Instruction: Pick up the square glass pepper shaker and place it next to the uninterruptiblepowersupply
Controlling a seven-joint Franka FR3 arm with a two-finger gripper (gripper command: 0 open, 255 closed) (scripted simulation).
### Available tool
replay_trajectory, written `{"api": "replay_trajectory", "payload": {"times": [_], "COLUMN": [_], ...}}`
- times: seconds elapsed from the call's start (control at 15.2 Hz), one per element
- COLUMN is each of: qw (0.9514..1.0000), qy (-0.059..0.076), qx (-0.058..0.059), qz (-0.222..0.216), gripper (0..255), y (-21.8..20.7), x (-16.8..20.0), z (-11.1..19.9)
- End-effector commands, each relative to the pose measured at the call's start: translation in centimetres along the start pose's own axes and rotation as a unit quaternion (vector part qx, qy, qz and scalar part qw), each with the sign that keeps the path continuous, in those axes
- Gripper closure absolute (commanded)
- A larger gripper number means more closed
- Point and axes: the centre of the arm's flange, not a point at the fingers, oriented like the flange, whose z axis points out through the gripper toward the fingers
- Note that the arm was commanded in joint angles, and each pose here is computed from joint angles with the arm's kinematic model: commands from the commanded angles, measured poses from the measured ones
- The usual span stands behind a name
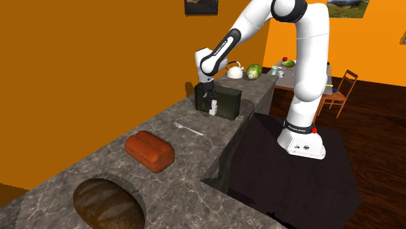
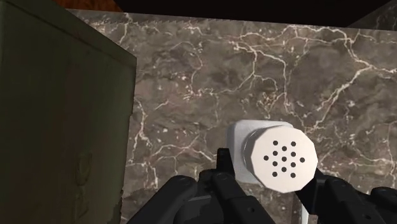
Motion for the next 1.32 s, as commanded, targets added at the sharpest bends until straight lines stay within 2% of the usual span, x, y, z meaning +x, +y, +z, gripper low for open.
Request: {"api": "replay_trajectory", "payload": {"times": [0.0, 1.06, 1.25], "qw": [1.0000, 1.0000, 1.0000], "qy": [0.000, 0.000, 0.000], "qx": [0.000, 0.000, 0.000], "qz": [0.000, 0.000, 0.000], "gripper": [255, 255, 255], "y": [0.0, -0.1, -0.1], "x": [0.1, 2.0, 2.0], "z": [1.0, 9.6, 9.6]}}
